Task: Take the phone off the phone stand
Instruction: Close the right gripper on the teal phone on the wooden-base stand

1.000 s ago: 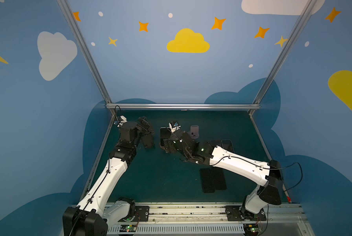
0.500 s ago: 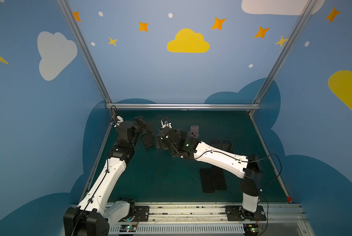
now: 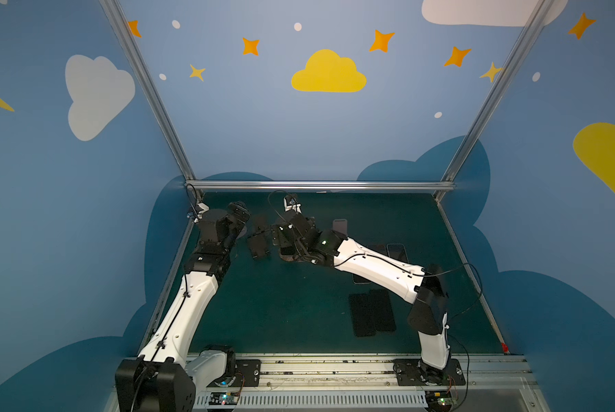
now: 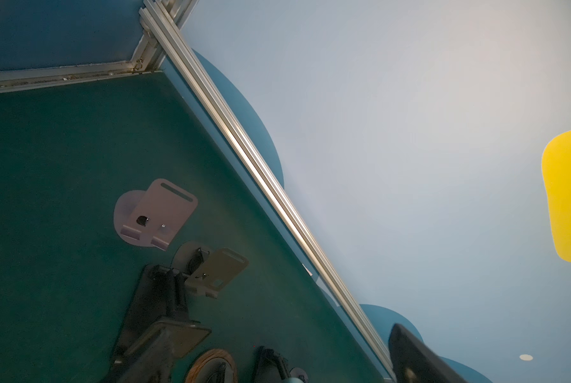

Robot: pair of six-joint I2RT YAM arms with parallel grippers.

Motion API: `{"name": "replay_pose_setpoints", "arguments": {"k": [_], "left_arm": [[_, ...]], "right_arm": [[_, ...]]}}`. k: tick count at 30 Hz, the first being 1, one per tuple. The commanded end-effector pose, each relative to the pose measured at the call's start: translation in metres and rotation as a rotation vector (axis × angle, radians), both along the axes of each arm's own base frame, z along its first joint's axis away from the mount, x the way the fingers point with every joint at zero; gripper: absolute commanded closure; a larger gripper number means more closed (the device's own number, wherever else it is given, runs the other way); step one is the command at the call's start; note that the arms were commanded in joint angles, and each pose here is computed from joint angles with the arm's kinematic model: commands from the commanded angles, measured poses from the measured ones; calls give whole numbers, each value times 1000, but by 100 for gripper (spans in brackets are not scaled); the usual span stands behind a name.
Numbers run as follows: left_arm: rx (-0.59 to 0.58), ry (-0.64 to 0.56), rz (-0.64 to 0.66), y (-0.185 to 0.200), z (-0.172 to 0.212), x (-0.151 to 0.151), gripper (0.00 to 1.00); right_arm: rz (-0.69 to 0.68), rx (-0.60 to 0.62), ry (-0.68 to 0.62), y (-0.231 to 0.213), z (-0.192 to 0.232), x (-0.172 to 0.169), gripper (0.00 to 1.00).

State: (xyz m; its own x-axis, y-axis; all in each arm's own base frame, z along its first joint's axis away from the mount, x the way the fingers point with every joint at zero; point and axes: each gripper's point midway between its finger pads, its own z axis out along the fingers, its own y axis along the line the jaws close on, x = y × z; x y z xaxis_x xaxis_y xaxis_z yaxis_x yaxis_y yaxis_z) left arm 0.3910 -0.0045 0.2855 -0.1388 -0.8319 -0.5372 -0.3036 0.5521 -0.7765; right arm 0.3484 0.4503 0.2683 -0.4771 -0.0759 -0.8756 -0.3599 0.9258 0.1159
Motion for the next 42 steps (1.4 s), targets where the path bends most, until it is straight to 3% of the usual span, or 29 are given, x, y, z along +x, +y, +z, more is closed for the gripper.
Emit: {"name": "replay_pose_setpoints", "arguments": {"k": [1,26,42], "left_arm": [[-26,-19,-12,-1,11,2,0],[-121,22,-5,14,-5,13,0],[-156,13,-20,14,-3,15,0]], "right_arm": [[-8,53,28,7,0,12,9],[-106,30,6,-5,1,56,6],[-115,7,110,11,-48,67,6]]}}
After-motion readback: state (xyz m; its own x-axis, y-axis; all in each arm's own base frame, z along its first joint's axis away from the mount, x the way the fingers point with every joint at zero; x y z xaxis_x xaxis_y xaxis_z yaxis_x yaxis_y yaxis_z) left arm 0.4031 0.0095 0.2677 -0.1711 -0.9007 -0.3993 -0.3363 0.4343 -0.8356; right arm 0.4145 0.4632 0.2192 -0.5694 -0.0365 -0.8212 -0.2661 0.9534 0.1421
